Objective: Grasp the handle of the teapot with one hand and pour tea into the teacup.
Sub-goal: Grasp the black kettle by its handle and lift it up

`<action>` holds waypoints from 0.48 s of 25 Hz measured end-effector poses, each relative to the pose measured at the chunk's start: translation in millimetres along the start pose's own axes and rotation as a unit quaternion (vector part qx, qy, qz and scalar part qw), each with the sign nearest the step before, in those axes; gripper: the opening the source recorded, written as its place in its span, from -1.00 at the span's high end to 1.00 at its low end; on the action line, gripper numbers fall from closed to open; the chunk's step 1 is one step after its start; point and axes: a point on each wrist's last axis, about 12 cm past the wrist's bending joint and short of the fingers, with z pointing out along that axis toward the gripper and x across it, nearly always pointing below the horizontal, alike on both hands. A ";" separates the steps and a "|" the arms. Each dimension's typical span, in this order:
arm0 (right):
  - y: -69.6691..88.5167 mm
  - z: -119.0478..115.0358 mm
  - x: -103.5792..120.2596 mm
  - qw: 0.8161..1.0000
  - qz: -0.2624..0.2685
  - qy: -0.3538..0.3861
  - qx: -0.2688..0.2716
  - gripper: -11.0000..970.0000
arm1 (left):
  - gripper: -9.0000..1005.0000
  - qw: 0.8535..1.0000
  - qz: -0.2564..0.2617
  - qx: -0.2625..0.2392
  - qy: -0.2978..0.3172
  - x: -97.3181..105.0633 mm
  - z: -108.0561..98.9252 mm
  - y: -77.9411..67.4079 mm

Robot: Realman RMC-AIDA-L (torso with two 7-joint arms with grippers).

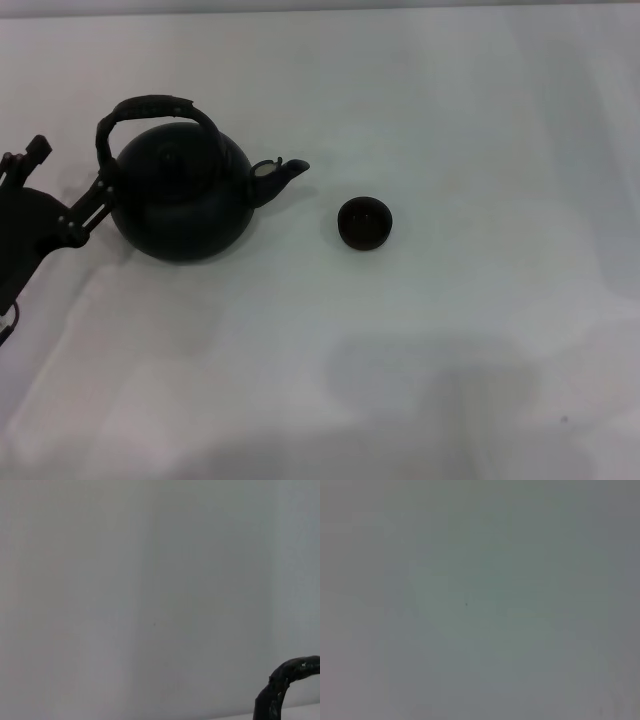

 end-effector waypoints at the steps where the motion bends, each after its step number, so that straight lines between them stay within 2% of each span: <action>1: 0.1 0.2 -0.1 1.000 0.000 0.000 0.000 -0.74 | -0.74 1.000 -0.001 0.000 0.000 0.1 0.5 -0.2; 12: -1.3 -1.4 0.8 1.000 0.001 0.001 0.002 -0.74 | -0.74 1.000 -0.010 -0.003 0.001 -0.5 13.3 -4.0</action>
